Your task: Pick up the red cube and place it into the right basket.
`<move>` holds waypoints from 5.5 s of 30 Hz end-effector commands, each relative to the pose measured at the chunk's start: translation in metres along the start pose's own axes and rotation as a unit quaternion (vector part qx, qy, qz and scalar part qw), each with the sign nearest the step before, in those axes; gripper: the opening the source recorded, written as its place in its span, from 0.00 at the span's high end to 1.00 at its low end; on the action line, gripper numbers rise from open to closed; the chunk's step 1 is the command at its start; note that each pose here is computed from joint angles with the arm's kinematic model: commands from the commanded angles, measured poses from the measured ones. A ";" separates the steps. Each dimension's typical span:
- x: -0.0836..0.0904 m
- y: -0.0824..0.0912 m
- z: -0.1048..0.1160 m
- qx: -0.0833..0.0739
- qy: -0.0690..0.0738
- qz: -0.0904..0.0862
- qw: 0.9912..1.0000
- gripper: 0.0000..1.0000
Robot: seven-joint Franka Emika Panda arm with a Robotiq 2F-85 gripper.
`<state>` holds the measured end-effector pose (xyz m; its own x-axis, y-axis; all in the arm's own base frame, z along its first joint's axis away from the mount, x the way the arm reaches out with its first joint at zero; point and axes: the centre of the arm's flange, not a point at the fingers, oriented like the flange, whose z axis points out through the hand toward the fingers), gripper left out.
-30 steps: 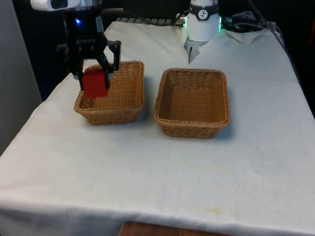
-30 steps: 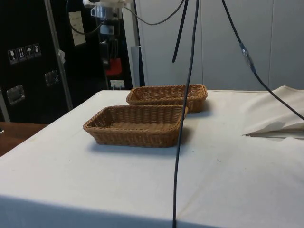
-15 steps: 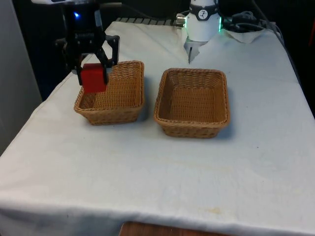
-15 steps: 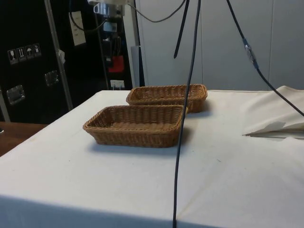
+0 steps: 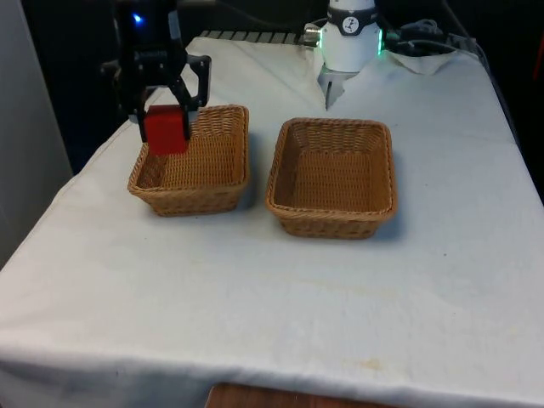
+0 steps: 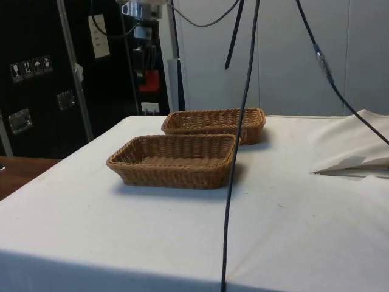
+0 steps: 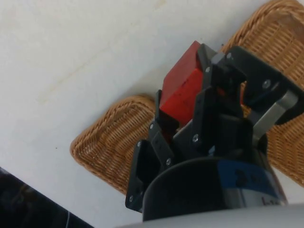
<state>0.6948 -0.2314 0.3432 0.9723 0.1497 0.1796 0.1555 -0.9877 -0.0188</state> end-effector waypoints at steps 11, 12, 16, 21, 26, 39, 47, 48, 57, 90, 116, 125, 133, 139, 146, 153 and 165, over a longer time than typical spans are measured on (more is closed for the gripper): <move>-0.014 -0.018 0.000 0.029 0.006 0.006 1.000 0.96; -0.015 -0.018 0.000 0.030 0.007 0.006 0.999 0.96; -0.025 -0.017 0.002 0.037 0.011 0.007 0.999 0.96; -0.032 -0.017 0.006 0.038 0.011 0.006 0.999 0.96; -0.044 -0.013 0.011 0.031 0.010 0.003 0.999 0.96; -0.067 -0.001 0.020 0.004 0.005 -0.007 1.000 0.96; -0.078 0.004 0.026 -0.011 0.002 -0.011 1.000 0.96; -0.081 0.006 0.027 -0.016 0.002 -0.013 1.000 0.96; -0.092 0.008 0.037 -0.034 0.003 -0.016 0.999 0.96; -0.170 -0.027 0.106 -0.035 0.019 -0.006 0.999 0.96; -0.182 -0.024 0.116 -0.032 0.011 0.000 0.999 0.19; -0.182 -0.023 0.117 -0.031 0.010 0.000 0.999 0.00; -0.179 -0.015 0.092 -0.028 0.017 0.001 0.999 0.00; -0.177 -0.011 0.071 -0.026 0.024 0.002 0.999 0.00; -0.177 -0.017 0.051 -0.021 0.032 0.004 0.999 0.00; -0.176 -0.038 0.042 -0.014 0.035 -0.001 0.999 0.00; -0.175 -0.076 0.039 -0.004 0.044 -0.016 0.999 0.00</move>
<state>0.5209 -0.1847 0.2766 0.9464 0.1767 0.2705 0.1881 -0.9820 -0.0168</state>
